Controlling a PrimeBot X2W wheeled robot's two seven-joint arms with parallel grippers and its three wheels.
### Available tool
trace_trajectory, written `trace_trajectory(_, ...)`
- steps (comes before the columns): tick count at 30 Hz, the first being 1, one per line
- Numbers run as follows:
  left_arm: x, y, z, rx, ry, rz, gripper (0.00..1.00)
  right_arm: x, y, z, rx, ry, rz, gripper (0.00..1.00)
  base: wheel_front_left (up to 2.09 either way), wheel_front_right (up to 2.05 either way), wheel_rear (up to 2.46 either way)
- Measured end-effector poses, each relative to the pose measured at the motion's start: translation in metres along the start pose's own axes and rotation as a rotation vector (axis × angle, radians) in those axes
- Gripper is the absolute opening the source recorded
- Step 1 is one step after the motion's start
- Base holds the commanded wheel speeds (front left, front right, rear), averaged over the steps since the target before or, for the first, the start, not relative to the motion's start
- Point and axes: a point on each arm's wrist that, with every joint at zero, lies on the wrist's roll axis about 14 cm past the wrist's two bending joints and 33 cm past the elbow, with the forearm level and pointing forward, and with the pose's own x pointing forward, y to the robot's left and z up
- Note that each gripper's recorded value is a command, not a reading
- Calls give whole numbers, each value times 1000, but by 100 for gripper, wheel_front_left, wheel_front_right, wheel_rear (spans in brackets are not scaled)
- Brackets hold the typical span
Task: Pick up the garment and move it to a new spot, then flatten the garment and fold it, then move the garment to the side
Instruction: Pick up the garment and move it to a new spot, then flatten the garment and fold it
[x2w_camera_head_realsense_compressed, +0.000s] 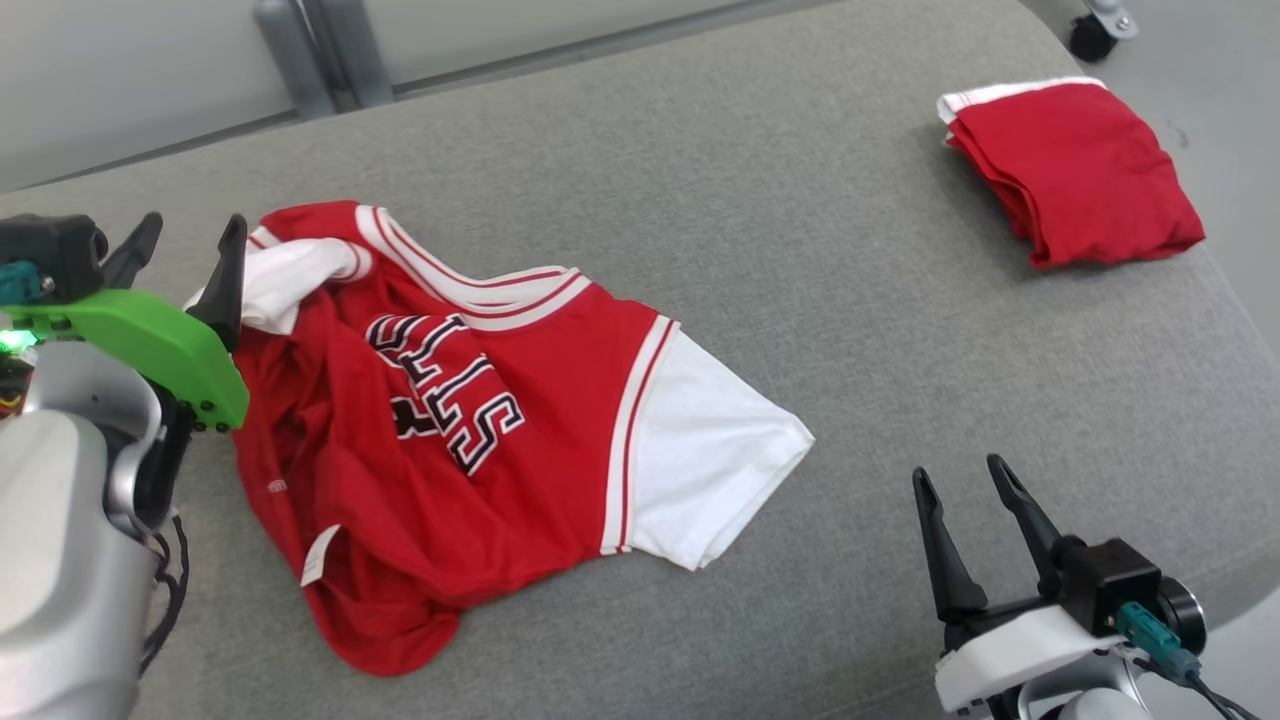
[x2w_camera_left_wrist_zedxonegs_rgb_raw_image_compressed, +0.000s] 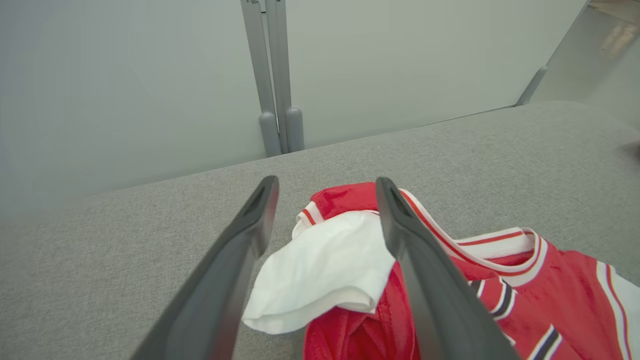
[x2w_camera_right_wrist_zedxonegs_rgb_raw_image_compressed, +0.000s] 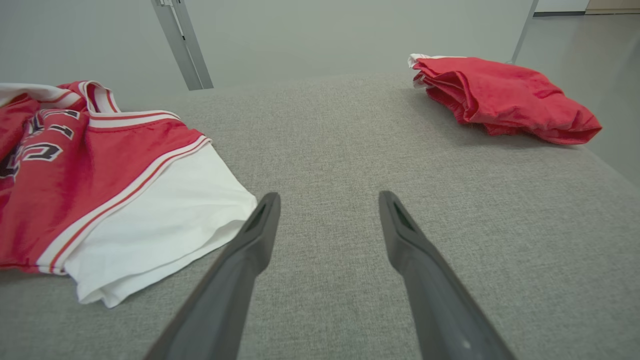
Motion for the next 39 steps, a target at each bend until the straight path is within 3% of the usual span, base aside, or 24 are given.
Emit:
trace_trajectory(9,-91,12,19,-57,-333,164,100,-12,-1,22,-45,-77,13,100,0,0,0)
trace_trajectory(11,-116,11,9,-113,-360,211,100,-14,-2,31,-55,-109,13,100,0,0,0)
trace_trajectory(14,-151,10,-15,-158,-361,282,100,-13,0,49,-70,-167,26,100,0,0,0)
trace_trajectory(18,-196,11,-58,-103,-281,368,100,-8,19,64,-89,-216,90,100,0,0,0)
trace_trajectory(23,-232,-7,-79,-104,-268,412,100,-9,24,72,-95,-245,111,100,0,0,0)
trace_trajectory(29,-255,-20,-96,-126,-256,406,100,-14,31,69,-94,-238,137,100,0,0,0)
trace_trajectory(39,-265,-13,-97,-105,-262,427,100,-18,35,62,-78,-221,149,100,0,0,0)
